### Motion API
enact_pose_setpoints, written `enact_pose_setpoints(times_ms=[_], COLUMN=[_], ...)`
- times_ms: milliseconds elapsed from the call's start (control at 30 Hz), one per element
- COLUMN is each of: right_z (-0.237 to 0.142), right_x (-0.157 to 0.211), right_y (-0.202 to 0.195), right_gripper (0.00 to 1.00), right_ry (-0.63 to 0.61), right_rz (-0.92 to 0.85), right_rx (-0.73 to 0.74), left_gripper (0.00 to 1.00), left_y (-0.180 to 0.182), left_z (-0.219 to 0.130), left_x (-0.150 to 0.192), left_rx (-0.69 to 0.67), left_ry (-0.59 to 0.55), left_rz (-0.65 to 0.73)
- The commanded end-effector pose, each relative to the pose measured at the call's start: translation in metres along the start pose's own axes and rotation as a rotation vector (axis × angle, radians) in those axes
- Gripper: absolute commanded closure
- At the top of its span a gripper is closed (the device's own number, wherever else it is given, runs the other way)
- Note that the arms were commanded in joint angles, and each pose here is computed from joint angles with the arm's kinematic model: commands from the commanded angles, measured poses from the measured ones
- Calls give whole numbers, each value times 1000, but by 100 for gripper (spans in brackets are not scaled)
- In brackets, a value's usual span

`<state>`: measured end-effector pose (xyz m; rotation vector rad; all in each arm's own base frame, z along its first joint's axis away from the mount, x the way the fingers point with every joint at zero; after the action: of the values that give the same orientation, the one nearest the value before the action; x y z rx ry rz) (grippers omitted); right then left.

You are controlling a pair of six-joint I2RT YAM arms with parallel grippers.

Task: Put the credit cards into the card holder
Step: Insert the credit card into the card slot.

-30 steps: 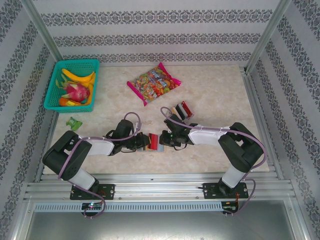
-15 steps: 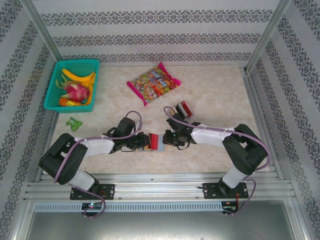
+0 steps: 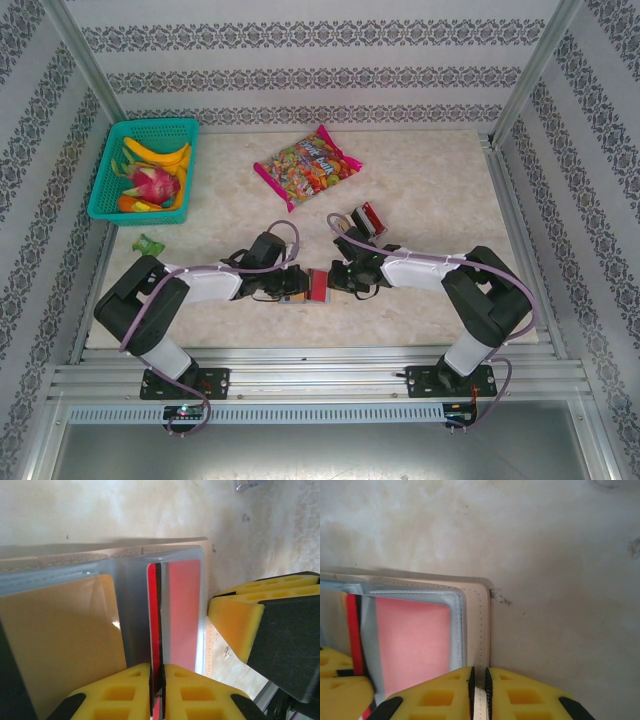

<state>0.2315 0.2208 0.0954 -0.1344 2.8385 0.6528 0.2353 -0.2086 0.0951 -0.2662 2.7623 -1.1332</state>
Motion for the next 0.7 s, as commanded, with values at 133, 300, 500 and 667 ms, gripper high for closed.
enact_pose_setpoints(times_ms=[133, 300, 500, 667], right_z=[9, 6, -13, -53], right_x=[4, 3, -4, -21], right_y=[-5, -5, 2, 13], right_gripper=[82, 81, 80, 76], right_ry=[20, 12, -40, -143], right_rz=[11, 11, -14, -94], right_rx=[-1, 1, -31, -43], left_gripper=[79, 73, 61, 57], left_y=[-7, -10, -12, -20], left_z=[6, -1, -27, -51], left_x=[7, 5, 3, 0], left_rx=[-18, -47, -139, -161], left_ry=[45, 21, -103, -208], left_rz=[41, 54, 64, 82])
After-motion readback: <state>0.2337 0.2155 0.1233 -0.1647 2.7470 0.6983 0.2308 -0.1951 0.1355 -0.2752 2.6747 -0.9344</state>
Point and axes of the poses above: each hand's point on the last joint's axis, 136 mm out from that joint toward the fingers, its own z axis out along the fingers, its own y axis along the line the jaws close on, x = y × z, the point moved 9 cm from there along -z, back along the fingers, and after that the axes turned 10 degrees about -z, right-handed, at the moved point
